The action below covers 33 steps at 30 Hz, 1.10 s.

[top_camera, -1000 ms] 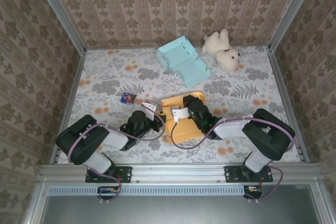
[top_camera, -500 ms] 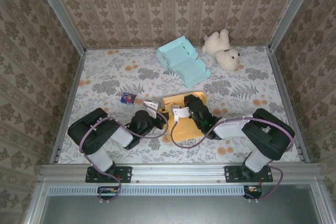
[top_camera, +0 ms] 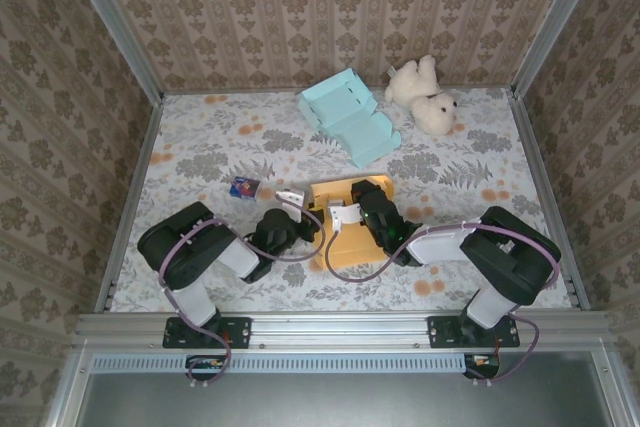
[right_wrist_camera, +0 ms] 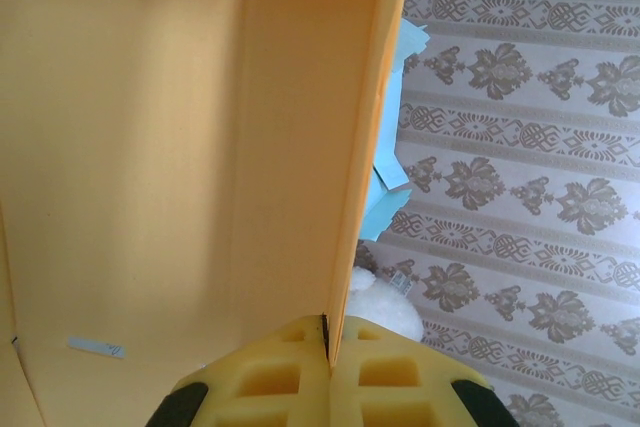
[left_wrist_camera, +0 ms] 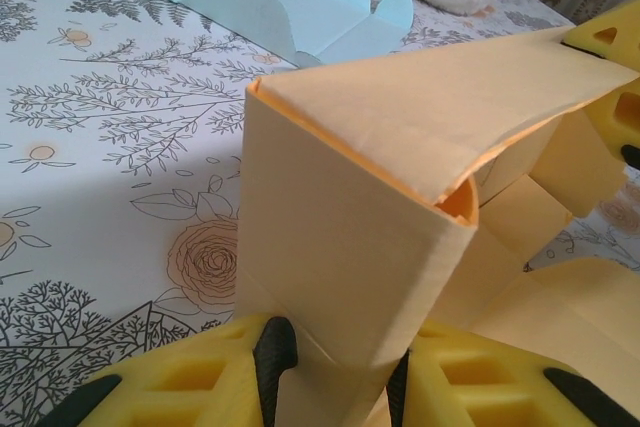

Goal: Fold the paper box

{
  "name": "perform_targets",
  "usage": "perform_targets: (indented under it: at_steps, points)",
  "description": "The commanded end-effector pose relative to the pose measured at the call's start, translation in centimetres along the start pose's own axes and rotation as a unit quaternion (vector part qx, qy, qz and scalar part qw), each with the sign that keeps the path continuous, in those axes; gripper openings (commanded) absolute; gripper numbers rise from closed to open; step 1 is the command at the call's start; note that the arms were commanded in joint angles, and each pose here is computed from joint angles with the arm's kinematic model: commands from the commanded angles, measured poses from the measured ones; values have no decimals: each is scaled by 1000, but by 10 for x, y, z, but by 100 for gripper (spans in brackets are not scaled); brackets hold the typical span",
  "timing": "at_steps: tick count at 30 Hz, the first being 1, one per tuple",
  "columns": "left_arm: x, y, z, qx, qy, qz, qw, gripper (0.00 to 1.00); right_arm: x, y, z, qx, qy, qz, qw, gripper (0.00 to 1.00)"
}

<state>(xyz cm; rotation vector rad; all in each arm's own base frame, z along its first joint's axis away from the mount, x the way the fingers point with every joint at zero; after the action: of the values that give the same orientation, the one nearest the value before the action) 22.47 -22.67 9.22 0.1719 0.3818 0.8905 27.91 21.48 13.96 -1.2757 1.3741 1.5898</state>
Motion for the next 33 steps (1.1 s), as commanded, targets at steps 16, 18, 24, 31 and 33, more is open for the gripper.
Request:
perform_targets:
  at_steps: [16, 18, 24, 31, 33]
  points:
    - [0, -22, 10, -46, 0, 82, 996, 30, 31, 2, 13, -36, 38, 67, 996, 0]
    - [0, -25, 8, -45, 3, 86, 995, 30, 33, 1, 13, -37, 37, 71, 996, 0]
    - [4, -31, 7, -50, 13, 122, 991, 27, 37, 0, 14, -36, 40, 74, 996, 0]
    - [13, -33, 5, -37, 15, 197, 980, 16, 35, 1, 14, -37, 34, 73, 996, 0]
    - [15, -33, 6, -32, 13, 218, 975, 9, 35, 1, 15, -38, 32, 73, 996, 0]
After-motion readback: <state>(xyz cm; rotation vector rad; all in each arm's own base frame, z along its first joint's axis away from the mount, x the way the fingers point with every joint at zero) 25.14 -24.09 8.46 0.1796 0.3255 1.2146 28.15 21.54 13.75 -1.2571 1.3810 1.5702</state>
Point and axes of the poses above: each hand's point on the last joint's axis, 136 mm out from that joint toward the fingers, its own y axis back along the fingers, its own x axis along the line the jaws close on, z = x × y, the point moved 8 cm from there along y, back along the fingers, and after that the axes turned 3 degrees about -y, right-handed, at the moved point
